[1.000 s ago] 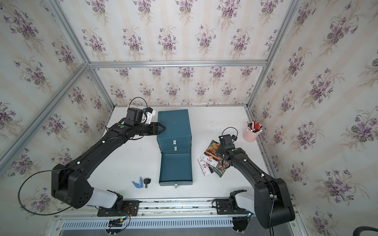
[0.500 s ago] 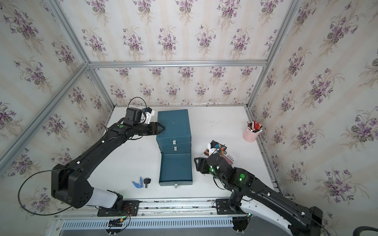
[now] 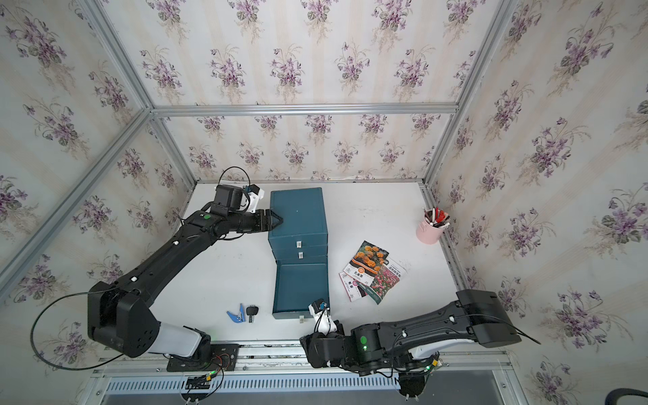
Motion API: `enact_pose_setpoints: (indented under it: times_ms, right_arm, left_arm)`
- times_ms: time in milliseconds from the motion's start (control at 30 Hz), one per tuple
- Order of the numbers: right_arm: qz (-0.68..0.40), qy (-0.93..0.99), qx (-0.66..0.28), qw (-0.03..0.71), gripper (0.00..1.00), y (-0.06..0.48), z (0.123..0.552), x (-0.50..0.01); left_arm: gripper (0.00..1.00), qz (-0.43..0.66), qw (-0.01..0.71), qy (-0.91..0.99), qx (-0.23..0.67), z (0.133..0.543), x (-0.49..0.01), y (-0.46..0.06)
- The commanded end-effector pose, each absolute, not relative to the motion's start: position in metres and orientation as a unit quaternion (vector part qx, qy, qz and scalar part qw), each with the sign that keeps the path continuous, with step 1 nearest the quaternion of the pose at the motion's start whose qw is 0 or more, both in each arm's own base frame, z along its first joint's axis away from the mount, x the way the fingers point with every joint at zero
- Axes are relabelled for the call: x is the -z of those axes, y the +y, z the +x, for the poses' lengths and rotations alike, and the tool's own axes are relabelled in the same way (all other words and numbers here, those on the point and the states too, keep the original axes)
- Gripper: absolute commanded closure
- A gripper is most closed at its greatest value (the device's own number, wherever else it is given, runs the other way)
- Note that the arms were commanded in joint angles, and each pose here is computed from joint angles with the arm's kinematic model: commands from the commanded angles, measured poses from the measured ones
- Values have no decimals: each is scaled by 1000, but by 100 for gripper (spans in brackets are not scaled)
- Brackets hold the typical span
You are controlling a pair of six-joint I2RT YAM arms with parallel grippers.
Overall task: Take the seed bags out of the drawer
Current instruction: Close the drawer in the storage box.
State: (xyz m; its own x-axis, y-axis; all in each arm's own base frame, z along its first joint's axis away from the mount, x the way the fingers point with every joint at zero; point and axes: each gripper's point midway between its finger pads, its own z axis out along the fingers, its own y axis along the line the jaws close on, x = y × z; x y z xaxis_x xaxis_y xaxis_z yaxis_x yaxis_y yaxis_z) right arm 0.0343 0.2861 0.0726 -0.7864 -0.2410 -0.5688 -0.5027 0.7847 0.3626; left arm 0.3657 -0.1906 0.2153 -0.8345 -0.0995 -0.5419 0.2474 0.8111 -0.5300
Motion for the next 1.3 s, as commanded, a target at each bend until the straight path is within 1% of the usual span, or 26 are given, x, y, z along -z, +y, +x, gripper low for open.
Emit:
enact_pose_setpoints:
  times_ms: [0,267,733,867,1033,1267]
  right_arm:
    - [-184,899,-270,292,21,304,46,-87]
    - [-145,909,-251,299,22,304,79,-74]
    - [-87,901,-236,353,21,298,124,-74]
    - [-88,898,-239,360,20,301,132,-72]
    - [-102,882,-242,392,19,307,140,-73]
    - [-116,882,-216,403,18,322,146,-60]
  left_arm:
    - [27,28,253,928,272,356,-197,-180]
    - [27,23,250,934,255,355,-191,-174]
    - [27,27,252,934,251,354,-191,-172]
    - [27,28,252,934,253,353,-191,-173]
    - [27,29,247,934,256,353,-188,-175]
    - [27,33,231,936,263,353,-179,-179]
